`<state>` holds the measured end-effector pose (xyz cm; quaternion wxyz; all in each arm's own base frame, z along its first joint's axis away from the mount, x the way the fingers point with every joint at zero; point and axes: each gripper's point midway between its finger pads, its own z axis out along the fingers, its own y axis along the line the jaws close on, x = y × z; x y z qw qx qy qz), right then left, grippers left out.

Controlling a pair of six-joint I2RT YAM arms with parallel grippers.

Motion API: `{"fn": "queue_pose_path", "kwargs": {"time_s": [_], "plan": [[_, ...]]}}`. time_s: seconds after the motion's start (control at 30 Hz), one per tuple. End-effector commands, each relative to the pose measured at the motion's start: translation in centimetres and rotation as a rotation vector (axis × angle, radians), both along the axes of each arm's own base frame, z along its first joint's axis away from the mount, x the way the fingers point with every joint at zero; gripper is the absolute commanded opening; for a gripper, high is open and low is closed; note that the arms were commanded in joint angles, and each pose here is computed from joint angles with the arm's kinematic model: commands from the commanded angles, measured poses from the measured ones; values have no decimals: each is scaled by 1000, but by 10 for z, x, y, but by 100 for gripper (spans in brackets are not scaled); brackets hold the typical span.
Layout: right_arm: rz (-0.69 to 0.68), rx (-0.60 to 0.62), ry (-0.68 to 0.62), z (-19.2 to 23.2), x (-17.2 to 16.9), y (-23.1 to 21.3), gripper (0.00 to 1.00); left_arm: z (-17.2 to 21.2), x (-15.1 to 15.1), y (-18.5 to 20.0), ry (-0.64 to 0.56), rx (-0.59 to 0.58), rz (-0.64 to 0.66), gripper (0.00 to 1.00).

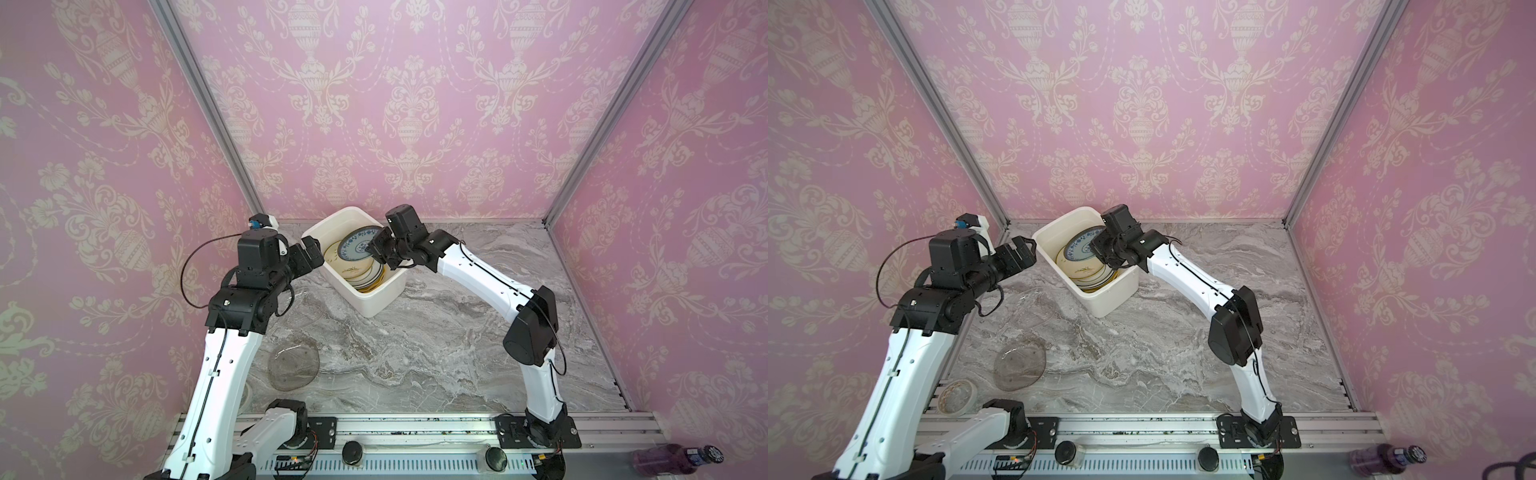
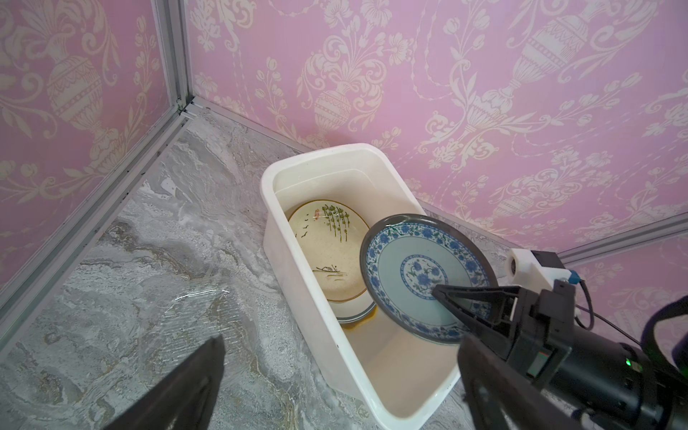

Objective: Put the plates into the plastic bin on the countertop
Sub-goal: 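Lower the blue-and-white plate into the bin against the cream plate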

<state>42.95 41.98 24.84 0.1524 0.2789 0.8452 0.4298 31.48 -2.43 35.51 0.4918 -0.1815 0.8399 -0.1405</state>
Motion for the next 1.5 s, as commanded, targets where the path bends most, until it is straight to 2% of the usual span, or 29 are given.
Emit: {"fn": "queue_pose_path", "kwargs": {"time_s": [0.0,0.27,0.67,1.17,1.47], "plan": [[-86,1,23,1,8,5,0,2,-4,4,0,54,-6,99],[-196,15,124,-30,14,26,0,0,-2,-11,2,77,-105,99],[-308,13,191,-75,30,37,0,-15,-1,-15,38,74,-117,99],[-332,27,191,-114,47,51,0,-32,-2,-17,88,102,-132,99],[-352,54,194,-129,56,56,7,-42,-2,-19,125,120,-140,99]]}}
